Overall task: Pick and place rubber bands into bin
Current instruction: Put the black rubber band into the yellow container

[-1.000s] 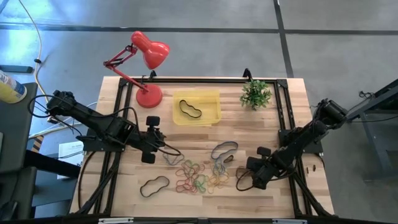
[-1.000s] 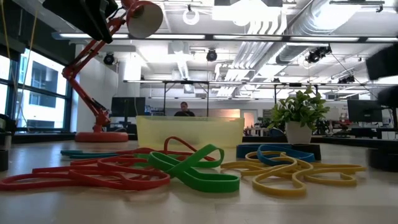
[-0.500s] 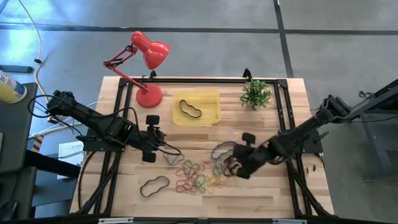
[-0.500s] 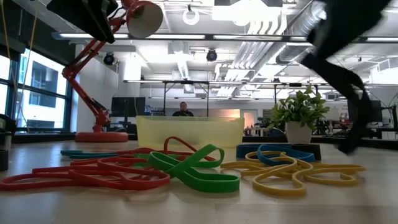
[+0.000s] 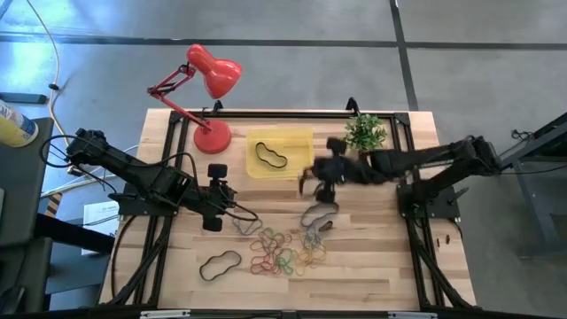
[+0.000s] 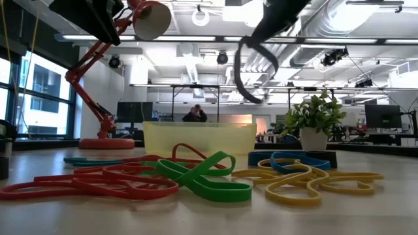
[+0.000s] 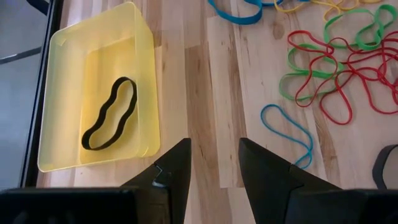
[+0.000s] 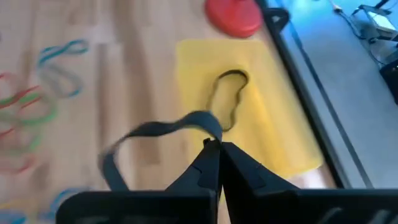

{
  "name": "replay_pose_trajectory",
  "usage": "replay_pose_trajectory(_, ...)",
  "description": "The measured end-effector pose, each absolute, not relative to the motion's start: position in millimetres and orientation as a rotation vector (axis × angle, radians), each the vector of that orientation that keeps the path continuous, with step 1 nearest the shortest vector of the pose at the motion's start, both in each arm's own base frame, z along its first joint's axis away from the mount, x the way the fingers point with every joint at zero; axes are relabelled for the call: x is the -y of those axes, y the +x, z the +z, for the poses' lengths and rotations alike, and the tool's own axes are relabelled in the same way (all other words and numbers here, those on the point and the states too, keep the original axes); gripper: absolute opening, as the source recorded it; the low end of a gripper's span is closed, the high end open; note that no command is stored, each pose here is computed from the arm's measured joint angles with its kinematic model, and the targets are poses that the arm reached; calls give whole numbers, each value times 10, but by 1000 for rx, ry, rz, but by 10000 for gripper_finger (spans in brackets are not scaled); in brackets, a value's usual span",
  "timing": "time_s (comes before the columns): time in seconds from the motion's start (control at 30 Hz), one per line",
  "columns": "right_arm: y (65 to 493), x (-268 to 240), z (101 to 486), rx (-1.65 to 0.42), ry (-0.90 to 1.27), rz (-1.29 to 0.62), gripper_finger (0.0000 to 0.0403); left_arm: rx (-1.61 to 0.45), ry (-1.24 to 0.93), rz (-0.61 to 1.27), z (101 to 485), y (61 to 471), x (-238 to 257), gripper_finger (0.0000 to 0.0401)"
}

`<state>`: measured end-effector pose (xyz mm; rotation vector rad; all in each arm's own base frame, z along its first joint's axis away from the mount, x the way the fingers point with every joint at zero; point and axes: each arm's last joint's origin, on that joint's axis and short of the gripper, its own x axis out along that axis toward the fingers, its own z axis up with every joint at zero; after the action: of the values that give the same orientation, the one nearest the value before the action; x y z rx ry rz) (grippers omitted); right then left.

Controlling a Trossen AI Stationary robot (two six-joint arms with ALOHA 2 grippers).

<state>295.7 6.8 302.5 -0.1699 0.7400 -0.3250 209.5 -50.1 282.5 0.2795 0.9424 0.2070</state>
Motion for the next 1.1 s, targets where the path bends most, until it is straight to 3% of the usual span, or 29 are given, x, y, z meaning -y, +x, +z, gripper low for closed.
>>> replay_pose_trajectory(0.47,3198,1042,2892,-602,-45,-376,1,-895,270,223,2850,2131,507,122)
replay_pose_trajectory(0.87,3787,1307,2288,-490,89,-310,0,-889,271,247,2852,2131,501,122)
replay_pose_trajectory(1.1,4079,1399,2231,-479,93,-268,0,-882,267,272,2854,2130,495,122)
